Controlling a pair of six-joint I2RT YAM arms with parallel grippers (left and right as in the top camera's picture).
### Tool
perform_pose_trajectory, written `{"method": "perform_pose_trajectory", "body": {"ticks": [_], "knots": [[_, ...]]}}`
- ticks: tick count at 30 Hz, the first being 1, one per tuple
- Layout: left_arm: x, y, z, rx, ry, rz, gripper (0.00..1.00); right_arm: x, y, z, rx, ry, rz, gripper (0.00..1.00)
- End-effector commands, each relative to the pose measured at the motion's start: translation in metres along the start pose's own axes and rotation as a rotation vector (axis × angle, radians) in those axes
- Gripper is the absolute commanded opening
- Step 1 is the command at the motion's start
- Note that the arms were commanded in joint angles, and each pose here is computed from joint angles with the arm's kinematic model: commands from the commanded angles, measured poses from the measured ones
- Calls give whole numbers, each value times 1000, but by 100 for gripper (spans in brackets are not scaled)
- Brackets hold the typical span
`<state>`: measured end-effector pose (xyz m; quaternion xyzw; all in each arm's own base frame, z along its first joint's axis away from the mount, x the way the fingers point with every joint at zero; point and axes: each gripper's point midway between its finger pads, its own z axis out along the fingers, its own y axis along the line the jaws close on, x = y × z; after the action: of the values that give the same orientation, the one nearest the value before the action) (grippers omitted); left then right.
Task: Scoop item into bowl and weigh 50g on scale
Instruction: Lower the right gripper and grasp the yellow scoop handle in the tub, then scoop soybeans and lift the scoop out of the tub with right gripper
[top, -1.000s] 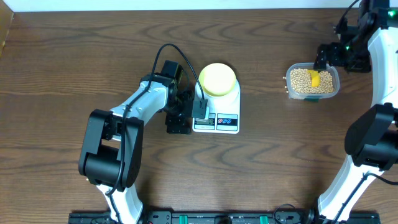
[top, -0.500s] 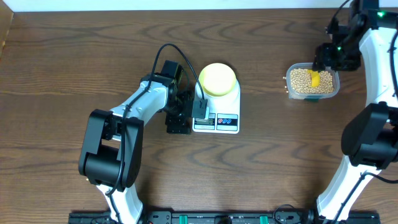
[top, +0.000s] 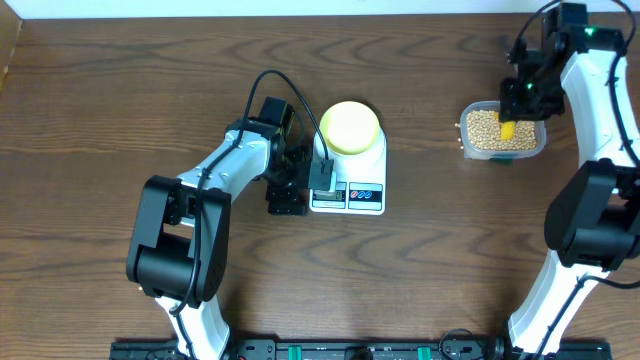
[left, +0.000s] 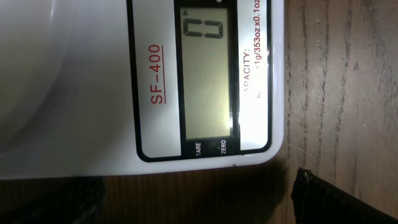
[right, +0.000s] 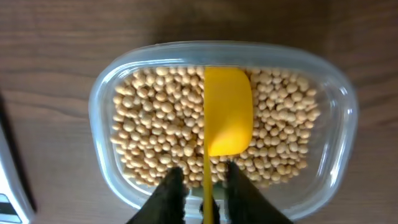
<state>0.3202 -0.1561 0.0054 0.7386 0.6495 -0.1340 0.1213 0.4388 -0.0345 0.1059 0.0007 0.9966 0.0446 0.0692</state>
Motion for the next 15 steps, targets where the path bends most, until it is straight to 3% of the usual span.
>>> {"method": "perform_pose_trajectory", "body": {"ticks": [1, 11, 15], "knots": [[-3, -8, 7, 34, -15, 12, 98, 7, 1, 10, -3, 31, -1, 13], [-3, -9, 7, 34, -15, 12, 98, 7, -6, 9, 20, 32, 6, 9], [-3, -8, 7, 34, -15, 12, 98, 9, -16, 9, 63, 38, 19, 2]]}}
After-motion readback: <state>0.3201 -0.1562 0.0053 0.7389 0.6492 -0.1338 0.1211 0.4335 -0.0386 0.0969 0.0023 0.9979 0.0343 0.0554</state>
